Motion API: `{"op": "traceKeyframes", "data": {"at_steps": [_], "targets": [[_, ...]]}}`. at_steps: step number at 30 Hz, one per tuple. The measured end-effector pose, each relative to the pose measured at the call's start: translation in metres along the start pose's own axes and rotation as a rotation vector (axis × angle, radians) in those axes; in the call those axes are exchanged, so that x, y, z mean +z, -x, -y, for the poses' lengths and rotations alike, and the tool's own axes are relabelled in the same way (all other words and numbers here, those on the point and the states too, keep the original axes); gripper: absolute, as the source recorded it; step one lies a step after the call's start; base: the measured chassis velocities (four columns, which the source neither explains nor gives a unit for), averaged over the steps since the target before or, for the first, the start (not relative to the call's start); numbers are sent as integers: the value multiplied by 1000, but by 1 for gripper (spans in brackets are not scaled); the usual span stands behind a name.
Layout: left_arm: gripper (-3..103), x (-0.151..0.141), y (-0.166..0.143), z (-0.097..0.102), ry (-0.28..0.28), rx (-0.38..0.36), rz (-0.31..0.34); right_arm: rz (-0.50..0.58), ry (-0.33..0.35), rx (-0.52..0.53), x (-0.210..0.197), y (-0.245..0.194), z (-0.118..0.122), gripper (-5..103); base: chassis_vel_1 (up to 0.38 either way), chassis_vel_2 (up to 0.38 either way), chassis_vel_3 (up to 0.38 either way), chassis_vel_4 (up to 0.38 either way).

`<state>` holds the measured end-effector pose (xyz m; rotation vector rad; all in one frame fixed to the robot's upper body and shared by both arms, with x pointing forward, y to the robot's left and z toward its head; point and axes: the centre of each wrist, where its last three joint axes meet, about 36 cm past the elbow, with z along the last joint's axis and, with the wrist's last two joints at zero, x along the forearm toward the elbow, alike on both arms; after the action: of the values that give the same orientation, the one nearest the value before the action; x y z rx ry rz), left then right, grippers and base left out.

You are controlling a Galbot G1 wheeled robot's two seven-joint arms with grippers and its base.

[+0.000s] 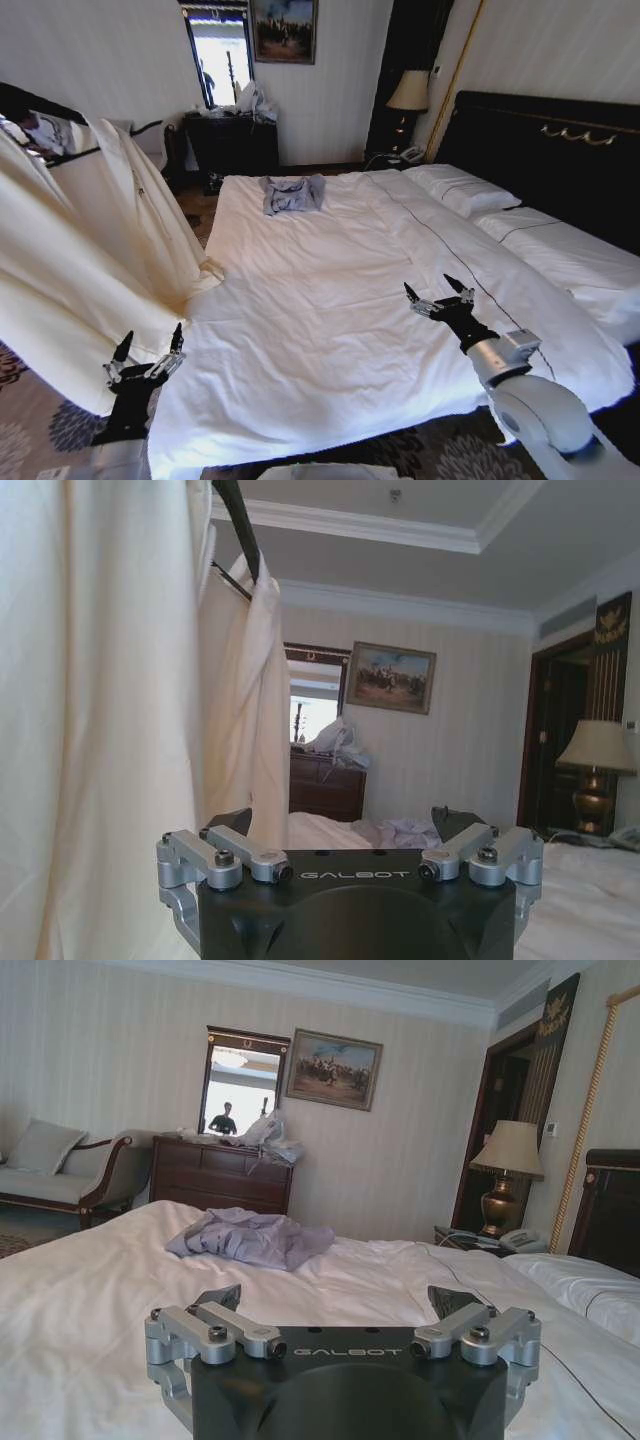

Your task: Pick up the clothes from the bed and hang them on the clothes hanger.

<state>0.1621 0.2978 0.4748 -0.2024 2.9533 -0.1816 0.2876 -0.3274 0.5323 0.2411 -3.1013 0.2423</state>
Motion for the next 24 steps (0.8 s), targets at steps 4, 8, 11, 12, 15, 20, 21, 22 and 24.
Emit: {"op": "traceKeyframes", "data": {"at_steps": [4, 8, 11, 12, 15, 20, 21, 22, 24], "targets": [[100, -1, 0, 0, -9, -2, 0, 0, 0, 0, 0, 0, 0, 100, 0, 0, 0, 0], [100, -1, 0, 0, -10, -1, -1, 0, 0, 0, 0, 0, 0, 100, 0, 0, 0, 0], [100, -1, 0, 0, -10, -1, -1, 0, 0, 0, 0, 0, 0, 100, 0, 0, 0, 0], [100, -1, 0, 0, -10, -1, -1, 0, 0, 0, 0, 0, 0, 100, 0, 0, 0, 0], [100, -1, 0, 1, -11, 0, -1, 0, 0, 0, 0, 0, 0, 100, 0, 0, 0, 0], [100, 0, -1, 1, -11, 0, -2, 0, 0, 0, 0, 0, 0, 100, 0, 0, 0, 0], [100, 0, -1, 1, -11, 0, -2, 0, 0, 0, 0, 0, 0, 100, 0, 0, 0, 0], [100, 0, -1, 1, -11, 0, -2, 0, 0, 0, 0, 0, 0, 100, 0, 0, 0, 0], [100, 0, -1, 1, -11, 0, -2, 0, 0, 0, 0, 0, 0, 100, 0, 0, 0, 0]]}}
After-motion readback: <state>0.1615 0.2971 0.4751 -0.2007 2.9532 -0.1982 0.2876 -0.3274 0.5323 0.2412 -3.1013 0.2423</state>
